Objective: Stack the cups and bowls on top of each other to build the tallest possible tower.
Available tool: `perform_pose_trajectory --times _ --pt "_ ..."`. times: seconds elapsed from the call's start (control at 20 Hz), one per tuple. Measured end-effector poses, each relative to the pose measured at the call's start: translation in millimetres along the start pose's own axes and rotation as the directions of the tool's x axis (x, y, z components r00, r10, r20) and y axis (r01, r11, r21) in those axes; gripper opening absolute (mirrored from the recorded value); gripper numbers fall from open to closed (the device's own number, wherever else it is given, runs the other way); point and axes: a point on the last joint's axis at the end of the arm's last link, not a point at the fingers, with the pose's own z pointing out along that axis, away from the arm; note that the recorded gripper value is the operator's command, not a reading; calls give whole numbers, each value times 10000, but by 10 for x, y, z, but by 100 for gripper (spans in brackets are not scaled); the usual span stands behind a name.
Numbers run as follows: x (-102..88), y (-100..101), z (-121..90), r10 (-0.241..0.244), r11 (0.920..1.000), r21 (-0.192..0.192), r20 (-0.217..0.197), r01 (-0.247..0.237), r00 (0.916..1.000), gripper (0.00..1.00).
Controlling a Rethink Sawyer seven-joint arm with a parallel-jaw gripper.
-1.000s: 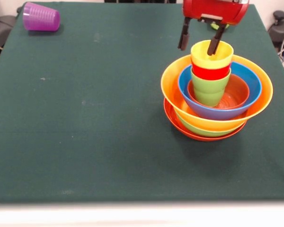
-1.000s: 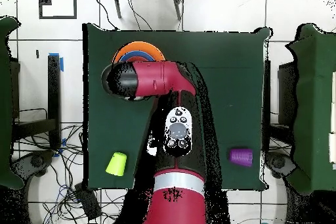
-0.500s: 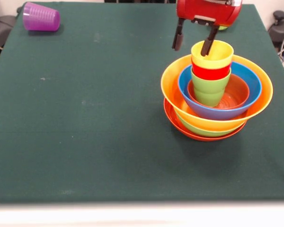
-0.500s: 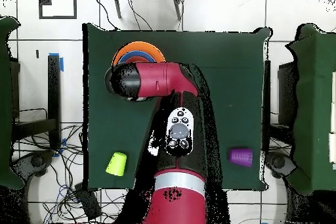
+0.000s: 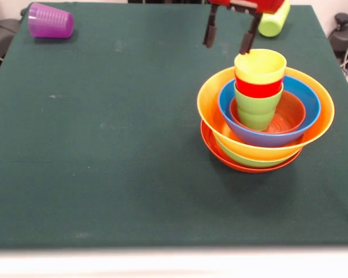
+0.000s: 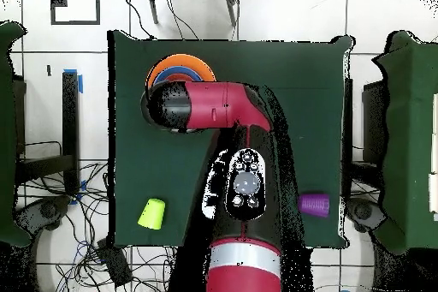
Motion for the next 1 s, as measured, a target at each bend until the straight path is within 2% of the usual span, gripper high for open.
perform_pose_trajectory --times 0.2,0.3,0.45,0.5,0.6,0.65,0.8,0.9,1.0 --pt "-178 -297 -241 483 9988 -36 331 -482 9983 100" --pt "-298 -595 -377 925 9957 -28 469 -925 9946 100" --pt "-377 -843 -445 1283 9917 -24 532 -1284 9903 100" --pt "-444 -1085 -484 1627 9866 -32 597 -1628 9849 100" --pt "-494 -1286 -504 1910 9816 -43 654 -1911 9794 100" --pt "-544 -1581 -506 2312 9728 -51 682 -2314 9705 100" --pt "-580 -1873 -497 2706 9626 -60 691 -2708 9602 100" --pt "-603 -2248 -475 3187 9477 -67 700 -3190 9453 100" --pt "-594 -2455 -447 3421 9395 -69 715 -3425 9369 100"
